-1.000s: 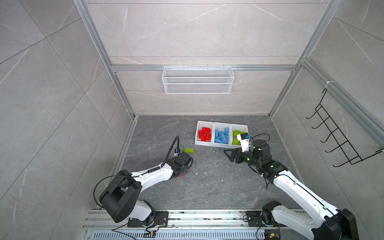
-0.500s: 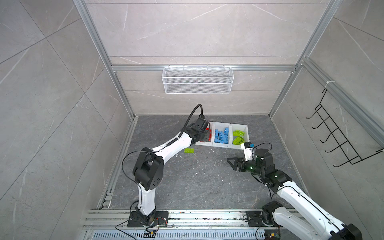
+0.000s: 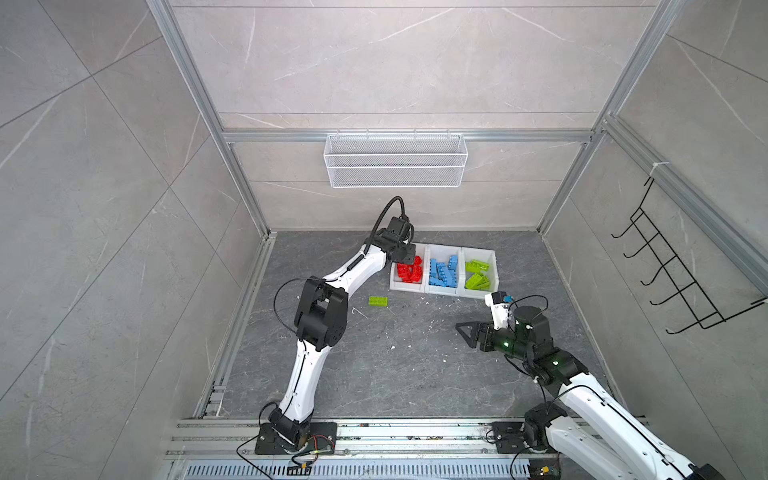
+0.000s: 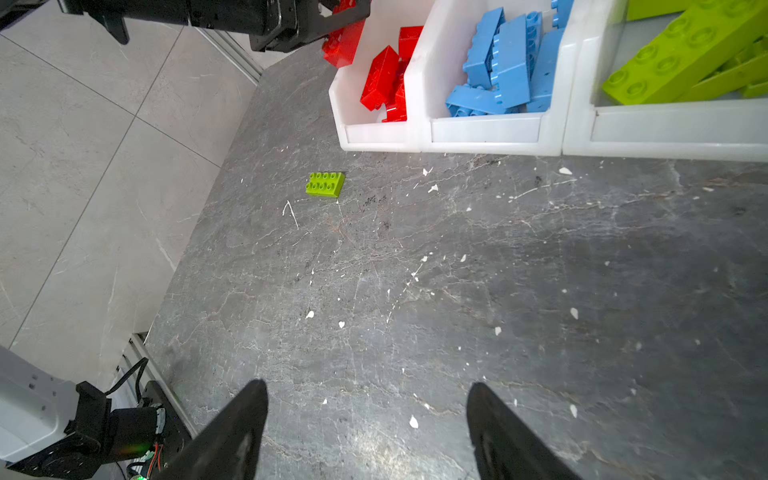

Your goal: Sort the legos into containers by color

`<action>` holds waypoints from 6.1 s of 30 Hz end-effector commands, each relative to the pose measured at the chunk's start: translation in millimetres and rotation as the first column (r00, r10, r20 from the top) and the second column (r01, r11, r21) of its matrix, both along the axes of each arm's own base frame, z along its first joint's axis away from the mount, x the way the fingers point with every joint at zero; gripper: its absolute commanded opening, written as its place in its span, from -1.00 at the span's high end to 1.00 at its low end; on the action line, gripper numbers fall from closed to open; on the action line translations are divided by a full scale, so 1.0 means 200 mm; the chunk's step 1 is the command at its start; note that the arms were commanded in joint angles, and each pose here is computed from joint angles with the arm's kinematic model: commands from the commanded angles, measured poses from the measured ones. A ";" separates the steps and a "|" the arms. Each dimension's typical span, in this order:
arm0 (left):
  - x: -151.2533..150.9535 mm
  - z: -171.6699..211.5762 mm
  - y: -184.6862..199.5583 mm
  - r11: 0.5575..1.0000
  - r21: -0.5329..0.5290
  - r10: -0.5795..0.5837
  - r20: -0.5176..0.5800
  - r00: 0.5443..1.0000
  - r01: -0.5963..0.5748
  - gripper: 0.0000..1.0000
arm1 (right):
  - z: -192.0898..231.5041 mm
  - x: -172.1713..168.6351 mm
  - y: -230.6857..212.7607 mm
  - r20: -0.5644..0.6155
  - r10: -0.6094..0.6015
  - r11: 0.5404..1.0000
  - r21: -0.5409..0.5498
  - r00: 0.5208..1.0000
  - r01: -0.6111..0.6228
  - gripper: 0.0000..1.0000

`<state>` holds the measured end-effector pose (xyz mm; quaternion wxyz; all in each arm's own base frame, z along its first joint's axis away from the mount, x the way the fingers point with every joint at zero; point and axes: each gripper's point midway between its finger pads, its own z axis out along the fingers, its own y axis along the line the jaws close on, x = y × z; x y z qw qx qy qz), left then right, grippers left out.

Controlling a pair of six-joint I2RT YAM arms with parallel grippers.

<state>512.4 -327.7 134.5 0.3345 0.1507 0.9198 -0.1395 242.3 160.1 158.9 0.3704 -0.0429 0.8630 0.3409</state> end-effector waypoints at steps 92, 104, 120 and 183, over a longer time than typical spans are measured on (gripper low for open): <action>-1.41 0.18 1.44 0.872 -0.156 0.489 0.257 0.834 -0.463 -0.98 | -0.62 0.79 1.40 -0.235 0.304 0.727 -0.569 0.923 -0.384 -0.28; -1.41 0.17 1.45 0.863 -0.146 0.505 0.254 0.825 -0.484 -0.98 | -0.11 0.76 1.10 -0.052 0.250 0.864 -0.439 0.967 -0.247 -0.08; -1.40 0.16 1.45 0.860 -0.135 0.510 0.244 0.825 -0.492 -0.97 | -0.08 1.08 -0.22 -0.112 -0.201 0.930 -0.333 0.973 0.154 -0.03; -0.67 -0.22 1.78 0.846 -0.003 0.465 0.494 0.735 -0.534 -1.00 | -0.29 0.67 -0.87 0.494 -0.442 0.736 -0.278 0.749 0.617 -1.00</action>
